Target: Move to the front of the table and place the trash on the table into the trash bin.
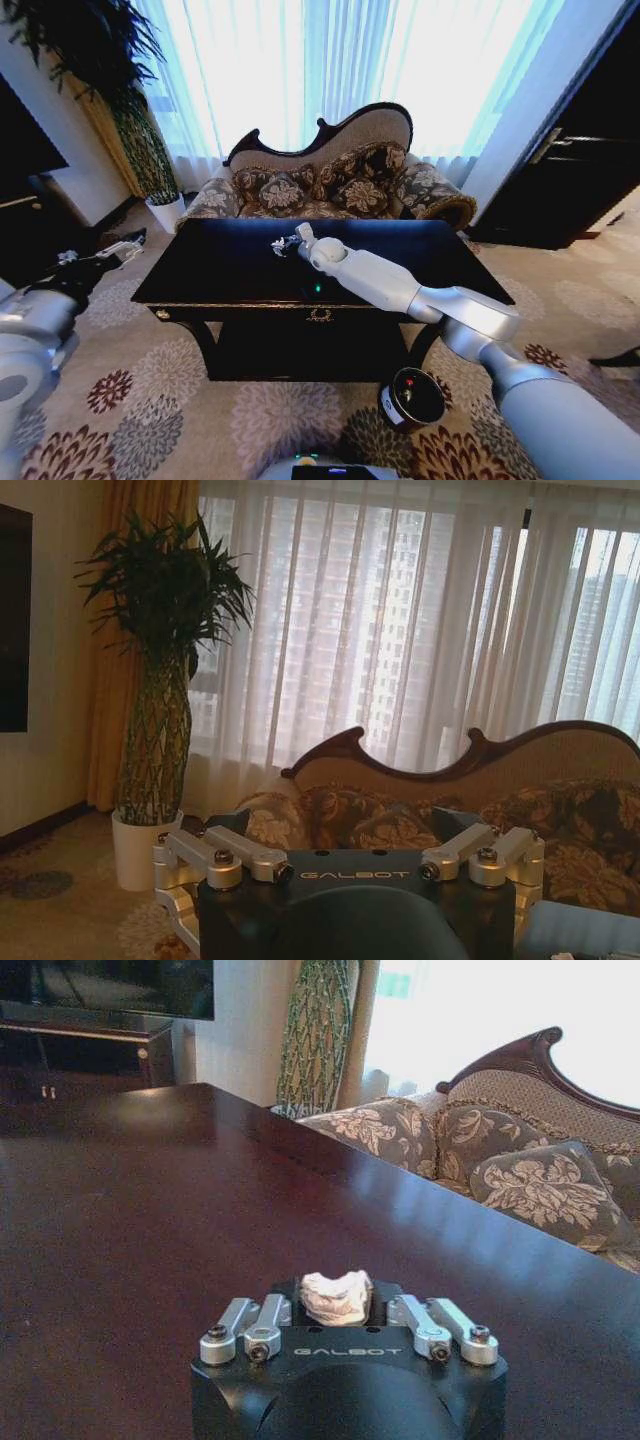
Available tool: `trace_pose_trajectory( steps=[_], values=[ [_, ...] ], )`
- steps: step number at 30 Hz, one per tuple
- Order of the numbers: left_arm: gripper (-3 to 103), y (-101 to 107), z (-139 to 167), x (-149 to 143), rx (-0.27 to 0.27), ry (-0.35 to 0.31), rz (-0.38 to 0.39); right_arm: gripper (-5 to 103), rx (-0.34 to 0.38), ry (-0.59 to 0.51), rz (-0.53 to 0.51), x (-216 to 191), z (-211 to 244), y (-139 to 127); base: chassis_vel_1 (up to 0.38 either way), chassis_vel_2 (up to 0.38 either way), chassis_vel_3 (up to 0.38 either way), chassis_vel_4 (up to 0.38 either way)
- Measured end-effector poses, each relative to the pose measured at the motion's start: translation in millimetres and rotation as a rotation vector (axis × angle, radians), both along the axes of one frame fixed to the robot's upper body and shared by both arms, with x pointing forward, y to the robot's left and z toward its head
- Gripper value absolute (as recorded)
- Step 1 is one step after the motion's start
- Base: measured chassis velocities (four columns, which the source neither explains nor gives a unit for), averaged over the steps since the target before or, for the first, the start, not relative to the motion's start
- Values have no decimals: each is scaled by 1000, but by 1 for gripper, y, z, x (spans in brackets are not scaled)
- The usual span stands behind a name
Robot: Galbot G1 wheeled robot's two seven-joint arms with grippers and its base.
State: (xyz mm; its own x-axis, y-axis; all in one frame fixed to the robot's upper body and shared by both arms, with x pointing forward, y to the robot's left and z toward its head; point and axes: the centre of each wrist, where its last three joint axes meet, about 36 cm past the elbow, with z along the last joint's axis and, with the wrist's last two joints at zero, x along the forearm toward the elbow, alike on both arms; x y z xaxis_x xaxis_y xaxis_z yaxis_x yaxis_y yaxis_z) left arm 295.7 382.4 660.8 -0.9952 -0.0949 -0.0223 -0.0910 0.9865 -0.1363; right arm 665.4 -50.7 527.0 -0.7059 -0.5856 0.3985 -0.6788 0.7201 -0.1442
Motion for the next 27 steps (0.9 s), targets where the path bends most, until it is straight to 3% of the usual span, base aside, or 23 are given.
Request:
trace_pose_trajectory(
  steps=[4, 6, 7, 8, 10, 12, 13, 16, 18, 20, 22, 24, 27],
  values=[
    [100, 0, 0, 0, 1, 0, -1, 19, 23, 2, 23, -4, -9, -17, 0, 0, 0, 0],
    [100, 0, -1, 1, 1, 0, -1, 19, 30, 1, 28, -7, -12, -24, 0, 0, 0, 0],
    [100, 0, -1, 1, 2, 0, -1, 14, 36, 1, 32, -9, -15, -31, 0, 0, 0, 0],
    [100, 0, -1, 1, 4, -2, -1, 8, 44, 3, 38, -13, -18, -46, 0, 0, 0, 0],
    [100, 1, 0, 2, 8, -11, -3, 3, 62, -2, 31, -23, -23, -99, 0, 0, 0, 0],
    [100, 1, 0, 3, 8, -13, -4, 3, 67, -3, 27, -26, -23, -110, 0, 0, 0, 0],
    [100, 0, 0, 4, 8, -15, -11, 3, 84, -7, 15, -33, -21, -136, 0, 0, 0, 0],
    [100, -3, -2, 9, 0, -14, -29, 3, 135, -20, -2, -45, -13, -178, 0, 0, 0, 0],
    [100, -4, -2, 9, -1, -14, -32, 3, 142, -22, -4, -47, -12, -182, 0, 0, 0, 0],
    [100, -10, -9, 13, -10, -2, -49, 3, 184, -36, -45, -61, -3, -222, 0, 0, 0, 0],
    [100, -14, -11, 14, -12, 4, -59, 3, 198, -41, -60, -66, 0, -234, 0, 0, 0, 0],
    [100, -25, -17, 16, -16, 14, -89, 3, 271, -51, -111, -96, 4, -272, 0, 0, 0, 0],
    [100, -31, -19, 18, -22, 13, -109, 3, 308, -40, -131, -119, 1, -288, 0, 0, 0, 0]
  ],
)
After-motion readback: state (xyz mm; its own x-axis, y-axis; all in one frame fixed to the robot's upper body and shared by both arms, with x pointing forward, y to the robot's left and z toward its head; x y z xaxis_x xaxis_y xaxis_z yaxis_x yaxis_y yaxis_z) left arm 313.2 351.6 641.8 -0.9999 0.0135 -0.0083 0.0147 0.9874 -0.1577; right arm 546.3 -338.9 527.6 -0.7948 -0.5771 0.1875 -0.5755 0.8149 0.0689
